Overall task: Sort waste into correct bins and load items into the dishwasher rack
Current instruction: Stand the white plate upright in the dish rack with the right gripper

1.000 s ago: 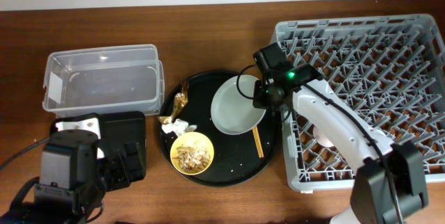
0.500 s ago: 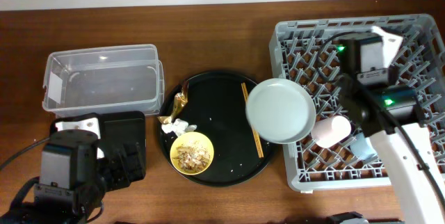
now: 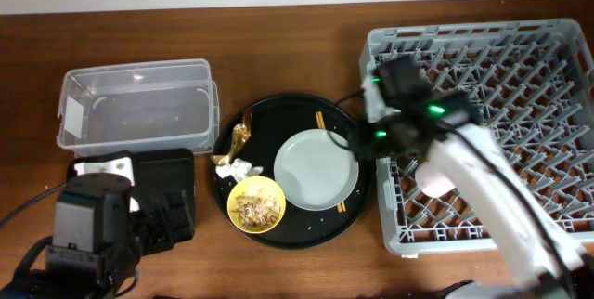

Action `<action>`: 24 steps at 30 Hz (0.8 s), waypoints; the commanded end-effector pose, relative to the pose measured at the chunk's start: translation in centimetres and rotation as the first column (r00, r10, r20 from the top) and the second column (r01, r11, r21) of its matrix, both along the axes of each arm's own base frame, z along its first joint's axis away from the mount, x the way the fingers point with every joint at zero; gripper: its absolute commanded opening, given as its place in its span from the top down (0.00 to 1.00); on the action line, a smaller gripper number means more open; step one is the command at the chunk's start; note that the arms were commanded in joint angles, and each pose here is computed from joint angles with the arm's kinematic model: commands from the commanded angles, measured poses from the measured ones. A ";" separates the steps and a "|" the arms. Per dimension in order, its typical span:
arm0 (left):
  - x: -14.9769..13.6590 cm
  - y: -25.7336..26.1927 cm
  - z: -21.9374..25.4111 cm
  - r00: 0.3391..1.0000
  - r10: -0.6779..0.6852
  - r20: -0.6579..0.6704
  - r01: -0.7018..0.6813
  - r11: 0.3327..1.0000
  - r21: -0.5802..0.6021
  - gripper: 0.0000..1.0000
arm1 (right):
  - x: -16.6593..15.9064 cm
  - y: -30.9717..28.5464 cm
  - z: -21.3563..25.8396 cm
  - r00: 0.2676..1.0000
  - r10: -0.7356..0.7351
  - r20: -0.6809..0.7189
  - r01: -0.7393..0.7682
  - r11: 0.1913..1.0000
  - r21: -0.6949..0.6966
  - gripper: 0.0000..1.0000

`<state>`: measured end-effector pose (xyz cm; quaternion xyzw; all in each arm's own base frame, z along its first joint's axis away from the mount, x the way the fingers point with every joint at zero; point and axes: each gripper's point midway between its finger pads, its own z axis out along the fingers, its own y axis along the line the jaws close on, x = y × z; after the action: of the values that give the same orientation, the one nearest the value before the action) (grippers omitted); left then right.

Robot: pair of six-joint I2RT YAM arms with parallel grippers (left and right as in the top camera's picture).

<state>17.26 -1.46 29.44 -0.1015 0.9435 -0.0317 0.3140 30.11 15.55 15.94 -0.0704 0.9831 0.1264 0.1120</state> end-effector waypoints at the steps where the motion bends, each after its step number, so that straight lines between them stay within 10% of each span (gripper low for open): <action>1: 0.0 0.3 0.2 1.000 0.020 0.009 -0.020 1.000 0.005 0.00 | 0.8 0.9 -6.4 0.981 -0.094 -0.167 0.082 0.994 -0.078 0.45; 6: 0.0 0.3 0.2 1.000 0.020 0.009 -0.020 1.000 0.005 0.00 | 2.2 -1.4 -12.2 0.969 -0.150 -0.195 0.094 0.958 -0.271 0.36; 10: 0.0 0.3 0.2 1.000 0.020 0.009 -0.020 1.000 0.005 0.00 | 2.1 -1.1 -12.7 0.970 -0.120 -0.210 0.062 0.963 -0.264 0.68; 17: 0.0 0.3 0.2 1.000 0.020 0.009 -0.020 1.000 0.005 0.00 | 0.5 -1.1 -15.1 0.962 -0.120 -0.246 0.060 0.969 -0.238 0.75; 19: 0.0 0.3 0.2 1.000 0.020 0.009 -0.020 1.000 0.005 0.00 | 0.4 -0.6 -15.3 0.961 -0.111 -0.252 0.059 0.977 -0.207 0.96; 24: 0.0 0.3 0.2 1.000 0.020 0.009 -0.020 1.000 0.005 0.00 | 2.5 0.1 -10.3 0.984 -0.105 -0.143 0.081 0.984 -0.160 0.96</action>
<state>17.26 -1.45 29.44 -0.1016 0.9434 -0.0315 0.3140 30.97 15.06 1.99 -0.0224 0.9990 0.0355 -0.0128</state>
